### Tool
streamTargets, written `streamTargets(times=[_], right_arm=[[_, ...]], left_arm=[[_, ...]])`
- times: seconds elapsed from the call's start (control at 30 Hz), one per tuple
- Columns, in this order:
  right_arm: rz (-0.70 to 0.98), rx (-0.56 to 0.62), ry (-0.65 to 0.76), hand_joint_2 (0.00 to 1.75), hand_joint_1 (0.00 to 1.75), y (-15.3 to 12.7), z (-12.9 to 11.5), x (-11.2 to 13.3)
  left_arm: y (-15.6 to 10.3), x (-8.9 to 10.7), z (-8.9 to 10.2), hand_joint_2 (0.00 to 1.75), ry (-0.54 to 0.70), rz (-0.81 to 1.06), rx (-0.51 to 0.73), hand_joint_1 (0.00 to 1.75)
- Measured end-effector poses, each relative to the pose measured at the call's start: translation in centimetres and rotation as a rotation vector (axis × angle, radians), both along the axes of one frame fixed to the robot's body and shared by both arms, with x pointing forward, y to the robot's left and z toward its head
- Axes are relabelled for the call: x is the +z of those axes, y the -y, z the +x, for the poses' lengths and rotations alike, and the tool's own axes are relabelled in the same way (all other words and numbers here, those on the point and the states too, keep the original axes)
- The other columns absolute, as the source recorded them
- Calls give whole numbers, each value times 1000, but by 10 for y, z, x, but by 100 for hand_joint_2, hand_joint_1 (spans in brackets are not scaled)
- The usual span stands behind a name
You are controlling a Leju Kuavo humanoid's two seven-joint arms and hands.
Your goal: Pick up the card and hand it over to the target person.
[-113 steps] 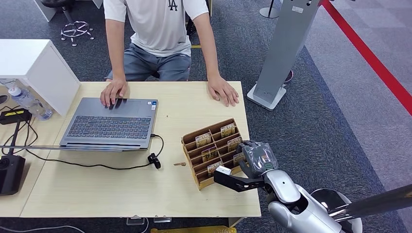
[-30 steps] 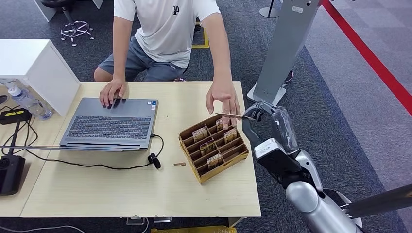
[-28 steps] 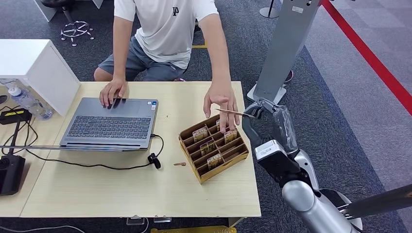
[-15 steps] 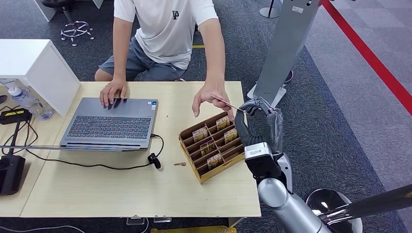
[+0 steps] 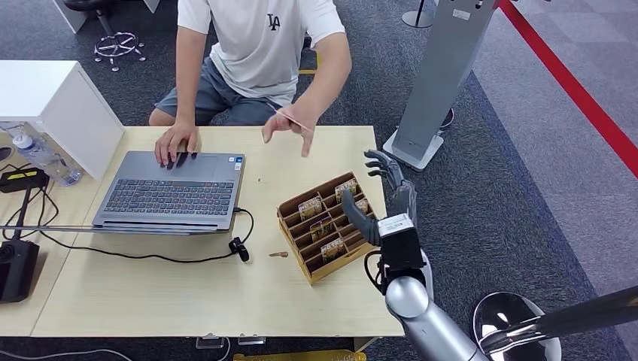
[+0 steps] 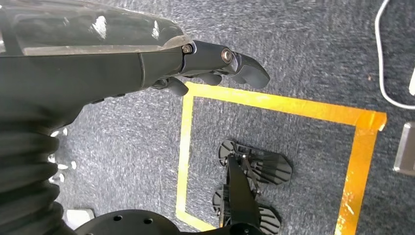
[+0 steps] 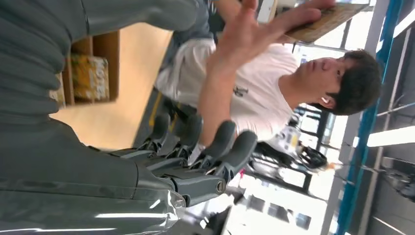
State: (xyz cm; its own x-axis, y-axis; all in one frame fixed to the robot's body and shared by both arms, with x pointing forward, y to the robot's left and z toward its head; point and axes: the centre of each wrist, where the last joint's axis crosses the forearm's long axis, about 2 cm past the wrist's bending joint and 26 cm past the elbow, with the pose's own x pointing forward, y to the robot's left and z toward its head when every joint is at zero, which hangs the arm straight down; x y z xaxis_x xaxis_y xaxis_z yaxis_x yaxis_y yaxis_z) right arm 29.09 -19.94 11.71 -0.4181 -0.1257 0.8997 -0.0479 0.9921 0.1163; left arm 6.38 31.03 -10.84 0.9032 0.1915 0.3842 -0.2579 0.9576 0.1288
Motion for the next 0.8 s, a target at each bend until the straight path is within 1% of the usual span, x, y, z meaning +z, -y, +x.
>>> streamTargets(times=[0.07,0.17,0.3,0.4,0.57,0.8], right_arm=[[21,-20,9,175,0,12,-6,2],[60,-35,23,175,0,25,-14,11],[93,17,-32,175,0,39,-27,20],[64,55,-86,175,0,46,-33,21],[-12,67,-93,175,0,57,-39,30],[-96,160,-102,175,0,53,-48,42]], left_arm=[[0,0,0,0,-9,-4,-12,0],[2,0,0,0,-16,-5,-33,0],[1,0,0,0,2,1,-43,0],[0,0,1,0,0,6,-42,0],[-2,0,1,0,-44,18,-27,0],[1,0,1,0,-38,13,-16,0]])
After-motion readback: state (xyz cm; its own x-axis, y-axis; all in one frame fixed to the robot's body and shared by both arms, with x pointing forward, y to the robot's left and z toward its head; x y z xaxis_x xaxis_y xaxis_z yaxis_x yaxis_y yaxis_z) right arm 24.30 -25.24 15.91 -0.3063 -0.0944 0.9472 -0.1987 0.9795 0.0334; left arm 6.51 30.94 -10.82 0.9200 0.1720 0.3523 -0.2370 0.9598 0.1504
